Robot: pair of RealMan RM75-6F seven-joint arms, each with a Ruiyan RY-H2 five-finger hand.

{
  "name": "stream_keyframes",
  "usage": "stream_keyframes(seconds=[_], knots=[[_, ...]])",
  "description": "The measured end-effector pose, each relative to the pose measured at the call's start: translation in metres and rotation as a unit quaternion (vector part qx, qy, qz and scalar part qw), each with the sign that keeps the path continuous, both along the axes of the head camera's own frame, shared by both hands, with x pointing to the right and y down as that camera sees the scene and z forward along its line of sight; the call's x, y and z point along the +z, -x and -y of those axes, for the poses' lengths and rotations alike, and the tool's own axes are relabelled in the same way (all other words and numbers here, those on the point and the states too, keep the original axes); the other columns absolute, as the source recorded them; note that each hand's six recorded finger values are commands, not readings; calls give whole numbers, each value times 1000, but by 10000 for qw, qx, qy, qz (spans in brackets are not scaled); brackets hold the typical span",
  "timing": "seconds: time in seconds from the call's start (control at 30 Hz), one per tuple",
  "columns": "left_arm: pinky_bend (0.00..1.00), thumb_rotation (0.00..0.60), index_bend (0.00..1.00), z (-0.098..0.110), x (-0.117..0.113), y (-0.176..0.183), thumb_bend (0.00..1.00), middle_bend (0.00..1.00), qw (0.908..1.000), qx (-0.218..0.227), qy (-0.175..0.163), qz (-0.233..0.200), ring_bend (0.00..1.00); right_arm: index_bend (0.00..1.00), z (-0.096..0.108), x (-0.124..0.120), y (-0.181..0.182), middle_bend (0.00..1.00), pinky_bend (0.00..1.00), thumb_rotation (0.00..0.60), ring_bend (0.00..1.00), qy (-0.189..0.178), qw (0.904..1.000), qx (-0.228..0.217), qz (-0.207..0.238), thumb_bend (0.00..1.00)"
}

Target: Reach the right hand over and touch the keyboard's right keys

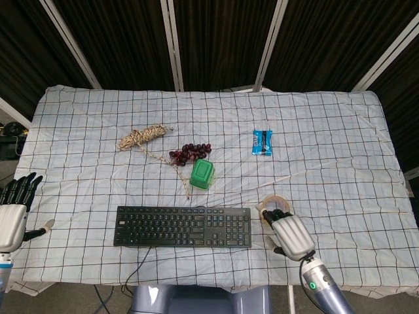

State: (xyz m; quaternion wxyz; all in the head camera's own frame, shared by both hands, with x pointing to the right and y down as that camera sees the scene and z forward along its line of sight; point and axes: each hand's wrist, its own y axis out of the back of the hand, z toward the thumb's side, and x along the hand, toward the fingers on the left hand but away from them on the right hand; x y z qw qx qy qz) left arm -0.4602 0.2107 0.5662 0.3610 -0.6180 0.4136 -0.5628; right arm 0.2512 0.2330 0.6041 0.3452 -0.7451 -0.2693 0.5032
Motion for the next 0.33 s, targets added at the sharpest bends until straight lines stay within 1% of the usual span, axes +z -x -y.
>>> stream_keyframes(seconds=[0.07, 0.13, 0.17, 0.27, 0.33], knots=[[0, 600, 0, -1, 0, -1, 145, 0, 10000, 14, -8, -11, 0, 10, 0, -7, -18, 4, 81, 600, 0, -179, 9998, 41, -31, 249], [0, 600, 0, -1, 0, -1, 145, 0, 10000, 37, -6, -24, 0, 0, -1, -12, -39, 0, 20, 600, 0, -362, 9992, 80, -141, 214], [0, 600, 0, -2, 0, -2, 144, 0, 10000, 49, 0, -30, 0, 0, -1, -14, -48, 0, 3, 600, 0, -447, 9987, 105, -208, 198], [0, 600, 0, -3, 0, -3, 131, 0, 9999, 92, 28, -38, 0, 0, -2, -21, -80, 0, 0, 600, 0, -730, 9960, 241, -456, 170], [0, 600, 0, -4, 1, -3, 122, 0, 9999, 133, 68, -41, 0, 0, -1, -26, -93, 0, 0, 600, 0, -876, 9940, 388, -519, 150]])
